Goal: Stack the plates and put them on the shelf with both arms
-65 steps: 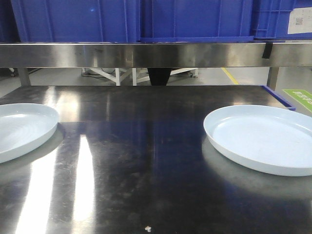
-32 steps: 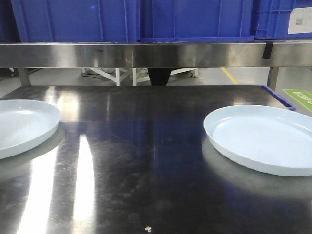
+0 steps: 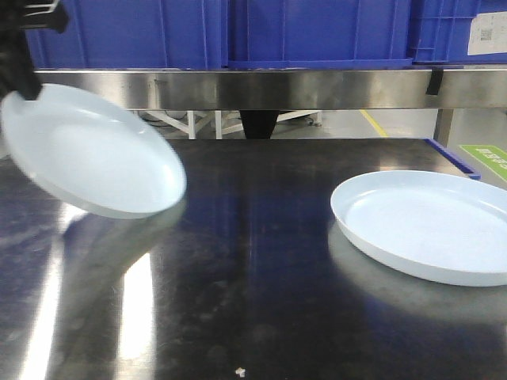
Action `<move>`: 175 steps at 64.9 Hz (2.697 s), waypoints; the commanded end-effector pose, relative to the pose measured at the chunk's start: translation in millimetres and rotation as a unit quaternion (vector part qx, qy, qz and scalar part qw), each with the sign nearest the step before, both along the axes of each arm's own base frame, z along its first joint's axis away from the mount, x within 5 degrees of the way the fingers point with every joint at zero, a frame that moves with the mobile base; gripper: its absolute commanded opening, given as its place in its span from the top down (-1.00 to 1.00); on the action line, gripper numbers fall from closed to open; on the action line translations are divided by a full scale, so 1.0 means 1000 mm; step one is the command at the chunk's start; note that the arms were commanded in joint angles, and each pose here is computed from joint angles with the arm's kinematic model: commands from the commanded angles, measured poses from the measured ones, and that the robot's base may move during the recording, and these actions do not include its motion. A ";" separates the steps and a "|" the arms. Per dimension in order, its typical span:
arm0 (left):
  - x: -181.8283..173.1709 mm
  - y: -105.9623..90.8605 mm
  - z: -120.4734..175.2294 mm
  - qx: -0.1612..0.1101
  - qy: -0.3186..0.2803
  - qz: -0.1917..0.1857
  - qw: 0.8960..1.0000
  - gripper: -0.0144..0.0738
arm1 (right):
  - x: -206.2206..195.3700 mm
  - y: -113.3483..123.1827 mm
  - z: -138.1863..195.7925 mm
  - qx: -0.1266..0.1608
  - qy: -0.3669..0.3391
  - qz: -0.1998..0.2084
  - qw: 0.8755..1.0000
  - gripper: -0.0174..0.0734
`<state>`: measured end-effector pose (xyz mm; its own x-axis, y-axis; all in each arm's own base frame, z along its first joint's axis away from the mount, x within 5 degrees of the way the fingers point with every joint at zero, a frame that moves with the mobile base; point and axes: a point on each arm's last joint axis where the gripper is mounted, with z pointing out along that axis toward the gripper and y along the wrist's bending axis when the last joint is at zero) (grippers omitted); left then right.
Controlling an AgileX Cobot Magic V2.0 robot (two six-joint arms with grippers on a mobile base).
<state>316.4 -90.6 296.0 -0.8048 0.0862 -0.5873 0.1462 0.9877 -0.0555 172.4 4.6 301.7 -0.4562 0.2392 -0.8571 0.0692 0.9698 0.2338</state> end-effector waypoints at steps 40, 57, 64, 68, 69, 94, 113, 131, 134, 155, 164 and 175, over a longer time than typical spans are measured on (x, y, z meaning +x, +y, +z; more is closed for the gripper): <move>-0.008 -0.080 -0.012 -0.039 0.000 -0.095 0.995 0.47 | 0.004 -0.002 0.020 -0.004 -0.058 -0.006 0.998 -0.61; -0.004 -0.080 -0.022 -0.018 0.009 -0.100 0.995 0.47 | 0.004 -0.002 0.019 -0.004 -0.052 -0.006 0.999 -0.61; -0.003 -0.079 -0.022 -0.007 0.003 -0.103 0.995 0.47 | 0.004 -0.002 0.019 -0.004 -0.050 -0.005 0.999 -0.61; -0.003 -0.078 -0.022 -0.003 0.001 -0.105 0.994 0.47 | 0.004 -0.002 0.019 -0.004 -0.050 -0.005 0.999 -0.61; -0.003 -0.078 -0.022 -0.002 0.000 -0.105 0.994 0.47 | 0.004 -0.002 0.019 -0.004 -0.050 -0.005 0.999 -0.61; -0.002 -0.077 -0.022 0.013 -0.006 -0.110 0.994 0.00 | 0.004 -0.002 0.019 -0.004 -0.050 -0.005 0.999 -0.61; 0.002 -0.077 -0.005 0.020 -0.019 -0.111 0.993 -0.10 | 0.004 -0.002 0.019 -0.004 -0.050 -0.005 0.999 -0.61; -0.010 -0.068 0.067 -0.001 -0.114 -0.107 0.988 0.46 | 0.004 -0.002 0.019 -0.004 -0.050 -0.005 0.999 -0.61; -0.015 -0.064 0.077 -0.002 -0.131 -0.106 0.986 0.47 | 0.004 -0.002 0.019 -0.004 -0.050 -0.005 0.999 -0.61; -0.066 0.005 0.149 -0.050 -0.278 -0.018 0.959 0.47 | 0.004 -0.002 0.019 -0.004 -0.051 -0.005 0.999 -0.61; -0.096 0.036 0.154 -0.050 -0.325 0.018 0.944 0.47 | 0.004 -0.002 0.019 -0.004 -0.051 -0.005 0.999 -0.61; -0.135 0.062 0.141 -0.049 -0.365 0.049 0.928 0.47 | 0.004 -0.002 0.019 -0.004 -0.050 -0.005 0.999 -0.61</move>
